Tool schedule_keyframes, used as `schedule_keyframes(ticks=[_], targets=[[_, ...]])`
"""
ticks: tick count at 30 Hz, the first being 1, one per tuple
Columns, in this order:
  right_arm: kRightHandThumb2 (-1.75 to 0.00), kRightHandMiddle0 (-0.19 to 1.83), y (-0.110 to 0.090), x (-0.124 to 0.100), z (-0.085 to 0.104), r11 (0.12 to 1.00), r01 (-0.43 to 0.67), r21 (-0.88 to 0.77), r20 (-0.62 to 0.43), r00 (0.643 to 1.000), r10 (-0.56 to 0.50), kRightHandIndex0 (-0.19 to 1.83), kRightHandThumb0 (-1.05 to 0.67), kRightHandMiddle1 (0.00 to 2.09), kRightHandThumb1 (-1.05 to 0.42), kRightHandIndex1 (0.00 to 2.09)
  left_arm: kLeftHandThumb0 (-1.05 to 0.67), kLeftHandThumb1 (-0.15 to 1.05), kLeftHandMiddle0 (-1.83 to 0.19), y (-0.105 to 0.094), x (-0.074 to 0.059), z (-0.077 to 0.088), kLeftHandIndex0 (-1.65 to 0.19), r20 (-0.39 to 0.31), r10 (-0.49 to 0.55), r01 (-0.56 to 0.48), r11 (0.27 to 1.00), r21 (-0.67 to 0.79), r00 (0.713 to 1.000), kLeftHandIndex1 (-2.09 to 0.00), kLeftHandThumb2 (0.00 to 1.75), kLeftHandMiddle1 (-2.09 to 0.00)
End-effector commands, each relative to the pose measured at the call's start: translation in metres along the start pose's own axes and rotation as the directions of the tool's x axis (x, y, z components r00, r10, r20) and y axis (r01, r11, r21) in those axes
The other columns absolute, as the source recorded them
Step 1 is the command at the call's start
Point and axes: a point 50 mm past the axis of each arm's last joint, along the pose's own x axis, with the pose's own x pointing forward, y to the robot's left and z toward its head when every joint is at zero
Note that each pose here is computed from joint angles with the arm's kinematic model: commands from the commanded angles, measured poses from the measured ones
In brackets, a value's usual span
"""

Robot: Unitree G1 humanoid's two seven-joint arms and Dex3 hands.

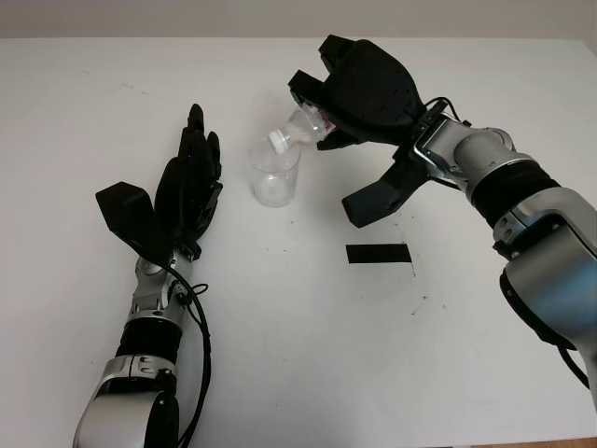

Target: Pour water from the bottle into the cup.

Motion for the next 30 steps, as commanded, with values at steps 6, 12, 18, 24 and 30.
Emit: schedule_keyframes(ticks=[6,12,18,24,30], targets=[[-0.18,0.24,-0.014,0.008,-0.012,0.990,0.069,-0.119,0.051,0.997,-0.063,1.15,-0.54,1.84,-1.05,2.09,-0.82,1.05,0.19,-0.002,-0.007,-0.013,0.19,-0.048,0.010,-0.011,1.000,-0.024,0.999,0.00,0.75,0.00],[-0.23,0.23,-0.018,0.008,-0.014,0.980,0.120,-0.157,0.090,0.990,-0.107,1.14,-0.52,1.89,-1.05,2.09,-0.83,1.05,0.19,-0.002,-0.007,-0.014,0.19,-0.049,0.006,-0.007,1.000,-0.027,0.999,0.00,0.73,0.00],[-0.31,0.23,-0.020,0.009,-0.014,0.975,0.146,-0.168,0.105,0.986,-0.129,1.20,-0.53,2.07,-1.05,2.09,-0.82,1.05,0.19,-0.002,-0.007,-0.015,0.19,-0.047,0.011,-0.012,0.999,-0.030,0.999,0.00,0.74,0.00],[-0.40,0.39,-0.021,0.008,-0.013,0.975,0.181,-0.128,0.085,0.982,-0.171,1.24,-0.53,2.09,-1.05,2.09,-0.82,1.05,0.19,-0.001,-0.007,-0.015,0.19,-0.047,0.010,-0.011,1.000,-0.026,0.999,0.00,0.74,0.00],[-0.40,0.59,-0.022,0.003,-0.017,0.966,0.256,0.024,-0.092,0.963,-0.253,1.30,-0.53,2.09,-1.05,2.09,-0.83,1.05,0.19,0.000,-0.007,-0.015,0.19,-0.052,0.013,-0.014,1.000,-0.024,0.999,0.00,0.75,0.00]])
